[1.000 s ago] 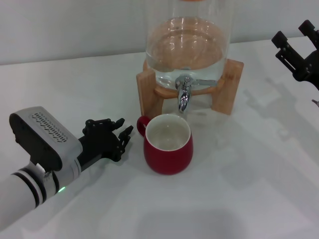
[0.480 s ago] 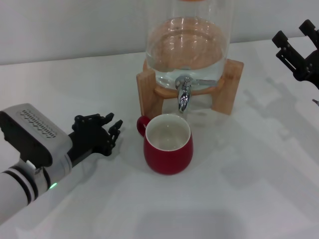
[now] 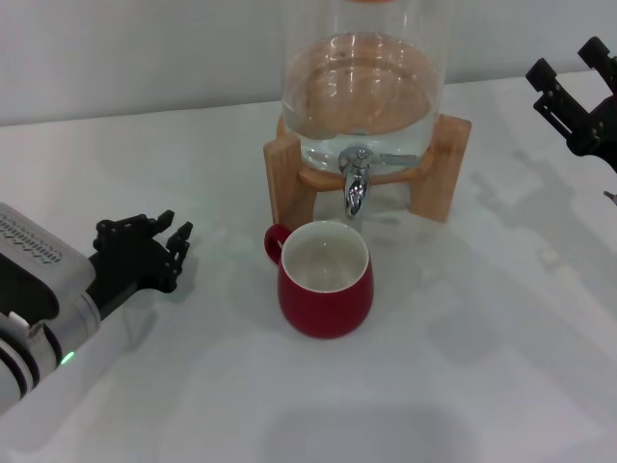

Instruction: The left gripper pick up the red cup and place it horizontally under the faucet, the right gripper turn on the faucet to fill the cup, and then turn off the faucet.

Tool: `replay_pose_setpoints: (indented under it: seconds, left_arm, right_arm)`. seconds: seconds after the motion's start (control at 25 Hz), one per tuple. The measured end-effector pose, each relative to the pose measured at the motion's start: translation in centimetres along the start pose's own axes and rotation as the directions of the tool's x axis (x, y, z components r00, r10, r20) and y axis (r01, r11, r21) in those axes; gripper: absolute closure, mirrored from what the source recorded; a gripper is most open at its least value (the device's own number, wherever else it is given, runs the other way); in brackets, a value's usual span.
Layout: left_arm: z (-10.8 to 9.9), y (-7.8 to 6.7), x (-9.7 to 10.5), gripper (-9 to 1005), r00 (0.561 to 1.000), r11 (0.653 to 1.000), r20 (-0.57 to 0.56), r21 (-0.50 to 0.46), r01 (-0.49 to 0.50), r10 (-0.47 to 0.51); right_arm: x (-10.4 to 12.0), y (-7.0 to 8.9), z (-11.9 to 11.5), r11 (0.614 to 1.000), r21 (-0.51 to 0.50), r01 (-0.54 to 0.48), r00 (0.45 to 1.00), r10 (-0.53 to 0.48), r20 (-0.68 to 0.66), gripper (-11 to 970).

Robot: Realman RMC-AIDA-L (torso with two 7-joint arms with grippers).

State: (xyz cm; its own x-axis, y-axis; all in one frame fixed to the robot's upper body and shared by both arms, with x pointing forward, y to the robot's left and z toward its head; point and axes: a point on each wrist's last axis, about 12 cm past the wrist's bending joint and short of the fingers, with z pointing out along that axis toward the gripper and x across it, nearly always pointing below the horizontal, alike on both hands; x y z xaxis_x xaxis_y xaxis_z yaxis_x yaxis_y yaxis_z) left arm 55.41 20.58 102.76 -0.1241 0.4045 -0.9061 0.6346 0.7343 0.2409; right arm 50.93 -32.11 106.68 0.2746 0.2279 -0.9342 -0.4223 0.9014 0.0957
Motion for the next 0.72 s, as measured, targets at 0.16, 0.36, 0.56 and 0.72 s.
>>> replay_pose_setpoints:
  seconds: [0.16, 0.36, 0.56, 0.72]
  left_arm:
    - [-0.2, 0.5, 0.0, 779, 1.000, 1.000, 0.002, -0.023, -0.003, 0.003]
    - [-0.2, 1.0, -0.2, 779, 1.000, 0.999, 0.010, -0.042, -0.017, 0.018]
    - [-0.5, 2.0, -0.5, 779, 0.998, 0.997, 0.055, -0.081, 0.006, -0.002]
    - [-1.6, 3.0, -0.7, 778, 0.986, 0.990, 0.151, -0.118, 0.081, -0.063]
  right_arm:
    - [0.0, 0.0, 0.1, 1.000, 0.000, 0.000, 1.000, 0.000, 0.000, 131]
    - [0.0, -0.1, 0.2, 1.000, 0.004, 0.000, 1.000, 0.000, 0.001, 131]
    - [0.0, -0.1, 0.2, 1.000, 0.005, 0.000, 1.000, 0.000, 0.000, 131]
    - [0.0, -0.1, 0.2, 1.000, 0.005, 0.002, 1.000, -0.002, -0.001, 131]
